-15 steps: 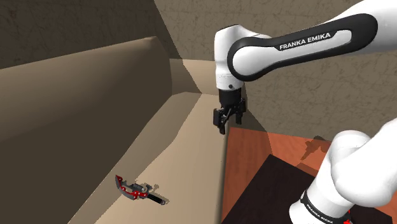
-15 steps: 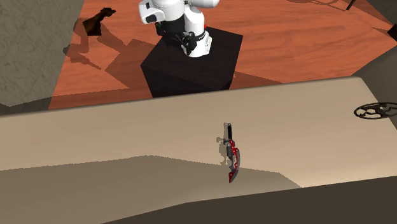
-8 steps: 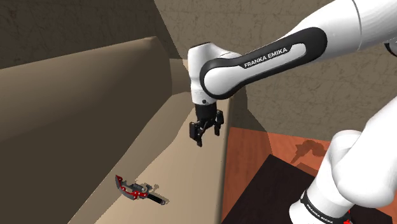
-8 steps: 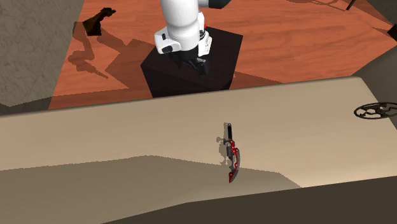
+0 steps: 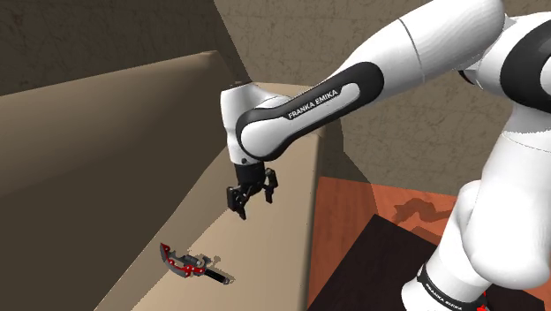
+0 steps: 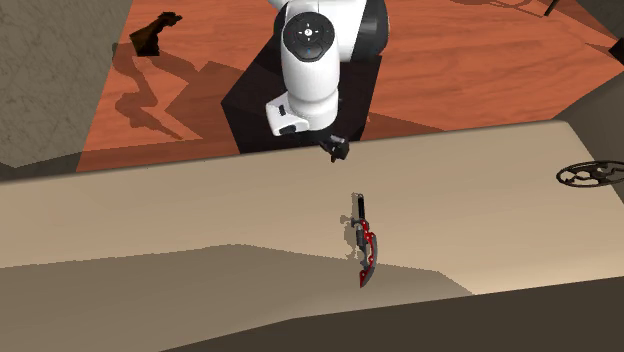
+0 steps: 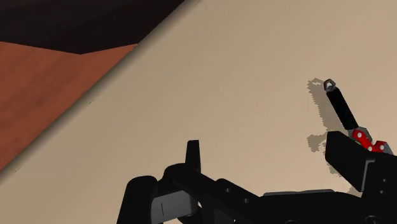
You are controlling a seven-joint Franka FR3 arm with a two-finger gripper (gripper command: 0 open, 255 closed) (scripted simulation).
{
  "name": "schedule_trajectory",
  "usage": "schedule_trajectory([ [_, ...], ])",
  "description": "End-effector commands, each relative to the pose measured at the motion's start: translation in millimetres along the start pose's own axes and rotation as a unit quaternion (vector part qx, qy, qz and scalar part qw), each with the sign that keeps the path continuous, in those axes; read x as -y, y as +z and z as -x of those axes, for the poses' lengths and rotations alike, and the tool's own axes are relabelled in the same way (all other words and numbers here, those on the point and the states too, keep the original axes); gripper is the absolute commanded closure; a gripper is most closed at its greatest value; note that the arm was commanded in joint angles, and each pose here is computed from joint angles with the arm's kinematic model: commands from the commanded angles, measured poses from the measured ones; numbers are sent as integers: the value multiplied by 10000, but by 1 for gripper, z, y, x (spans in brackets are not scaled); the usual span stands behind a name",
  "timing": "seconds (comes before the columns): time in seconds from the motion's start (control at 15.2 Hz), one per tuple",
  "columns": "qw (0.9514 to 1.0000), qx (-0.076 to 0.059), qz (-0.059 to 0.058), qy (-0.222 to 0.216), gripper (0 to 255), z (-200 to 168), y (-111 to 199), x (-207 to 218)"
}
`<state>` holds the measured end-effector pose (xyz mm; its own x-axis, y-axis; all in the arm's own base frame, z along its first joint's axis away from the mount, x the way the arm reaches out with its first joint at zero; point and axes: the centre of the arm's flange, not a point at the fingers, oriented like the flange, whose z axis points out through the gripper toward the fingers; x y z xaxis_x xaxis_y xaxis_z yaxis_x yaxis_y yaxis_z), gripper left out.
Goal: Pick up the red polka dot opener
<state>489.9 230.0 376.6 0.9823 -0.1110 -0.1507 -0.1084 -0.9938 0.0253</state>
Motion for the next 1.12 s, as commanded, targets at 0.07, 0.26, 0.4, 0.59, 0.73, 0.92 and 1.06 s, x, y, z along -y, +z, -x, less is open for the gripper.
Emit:
schedule_trajectory([
  [0.07, 10000, -22, -20, -32, 0, -21, 15, 30],
  [0.26, 10000, -42, -36, -66, 0, -42, 30, 60],
  [0.4, 9999, -55, -46, -89, 0, -55, 39, 80],
  [0.59, 9999, -75, -62, -123, 0, -75, 53, 110],
  [0.73, 9998, -89, -72, -146, 0, -88, 62, 131],
  [0.92, 9997, -109, -88, -180, 0, -108, 76, 161],
  [1.06, 9997, -122, -98, -203, 0, -121, 85, 182],
])
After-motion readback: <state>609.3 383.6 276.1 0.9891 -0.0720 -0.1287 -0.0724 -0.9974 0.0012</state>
